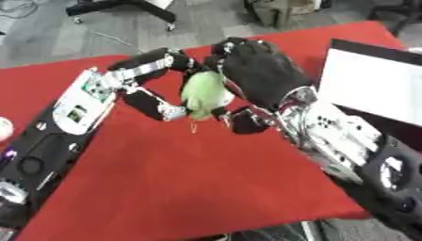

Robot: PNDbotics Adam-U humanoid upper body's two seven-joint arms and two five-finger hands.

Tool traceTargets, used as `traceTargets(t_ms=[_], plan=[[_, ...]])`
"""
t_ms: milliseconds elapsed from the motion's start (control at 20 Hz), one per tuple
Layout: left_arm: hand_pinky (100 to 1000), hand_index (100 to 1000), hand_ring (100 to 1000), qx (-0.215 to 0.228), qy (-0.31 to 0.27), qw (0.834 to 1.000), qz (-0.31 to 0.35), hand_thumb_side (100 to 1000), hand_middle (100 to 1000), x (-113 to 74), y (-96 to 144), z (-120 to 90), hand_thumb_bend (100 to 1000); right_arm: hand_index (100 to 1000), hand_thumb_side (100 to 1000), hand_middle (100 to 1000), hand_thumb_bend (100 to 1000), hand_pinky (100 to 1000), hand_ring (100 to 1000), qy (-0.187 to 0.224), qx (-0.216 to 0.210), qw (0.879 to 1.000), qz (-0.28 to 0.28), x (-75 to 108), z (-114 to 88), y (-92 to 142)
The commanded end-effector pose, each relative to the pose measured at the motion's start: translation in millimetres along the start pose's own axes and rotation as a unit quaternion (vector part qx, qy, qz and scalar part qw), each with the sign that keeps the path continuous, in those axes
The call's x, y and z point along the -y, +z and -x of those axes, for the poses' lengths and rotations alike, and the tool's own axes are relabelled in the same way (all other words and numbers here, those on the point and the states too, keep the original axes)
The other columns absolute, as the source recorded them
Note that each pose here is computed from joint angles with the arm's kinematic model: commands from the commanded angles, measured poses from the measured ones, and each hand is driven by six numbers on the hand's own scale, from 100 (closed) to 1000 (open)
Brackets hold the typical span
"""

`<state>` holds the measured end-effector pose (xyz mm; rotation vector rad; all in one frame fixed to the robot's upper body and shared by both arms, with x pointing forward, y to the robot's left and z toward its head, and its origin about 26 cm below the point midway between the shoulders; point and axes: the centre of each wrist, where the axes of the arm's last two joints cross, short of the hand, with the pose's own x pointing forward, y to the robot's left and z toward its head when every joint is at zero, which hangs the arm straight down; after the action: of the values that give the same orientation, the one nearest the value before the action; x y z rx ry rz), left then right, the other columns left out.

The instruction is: Pick up the objects with one hand, pass them to the other hand, and then place them into the box on the other side of the table.

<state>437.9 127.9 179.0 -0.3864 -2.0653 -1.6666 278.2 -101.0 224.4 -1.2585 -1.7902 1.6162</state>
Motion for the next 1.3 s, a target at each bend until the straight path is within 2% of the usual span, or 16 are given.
traceTargets(t_ms=[50, 150, 300, 400, 550, 1050, 1300], plan=[[682, 621, 418, 0.122, -0.119, 0.973, 0.153, 250, 363, -8.9, -3.4, -7.4, 100, 263, 100, 531, 254, 239, 718, -0.004, -0.002, 1.0, 0.01, 7.1, 1.3, 0.5], [701, 671, 459, 0.123, -0.117, 0.974, 0.152, 341, 424, -8.1, -2.1, -6.7, 100, 239, 100, 520, 269, 229, 708, -0.009, -0.001, 1.0, 0.005, 6.6, 0.8, 0.7], [714, 701, 483, 0.125, -0.11, 0.976, 0.141, 613, 467, -8.6, 0.9, -5.5, 100, 209, 100, 502, 254, 221, 696, -0.014, 0.001, 1.0, -0.003, 6.0, 0.3, 1.0], [719, 714, 494, 0.123, -0.108, 0.978, 0.133, 724, 480, -10.6, 4.7, -4.1, 100, 202, 100, 487, 258, 209, 691, -0.017, -0.001, 1.0, -0.003, 5.7, 0.3, 1.1], [727, 729, 506, 0.12, -0.107, 0.98, 0.12, 814, 494, -14.2, 10.8, -2.6, 100, 201, 100, 474, 265, 195, 685, -0.02, -0.004, 1.0, 0.0, 4.9, 0.5, 1.5], [737, 753, 523, 0.106, -0.1, 0.986, 0.085, 876, 515, -28.5, 27.3, -2.3, 100, 202, 100, 464, 274, 192, 683, -0.024, -0.007, 1.0, -0.003, 0.7, -0.5, 3.7], [736, 757, 524, 0.102, -0.093, 0.988, 0.072, 840, 518, -33.3, 31.9, -4.0, 100, 203, 100, 467, 271, 184, 682, -0.029, -0.005, 1.0, -0.008, -1.8, -2.0, 4.9]])
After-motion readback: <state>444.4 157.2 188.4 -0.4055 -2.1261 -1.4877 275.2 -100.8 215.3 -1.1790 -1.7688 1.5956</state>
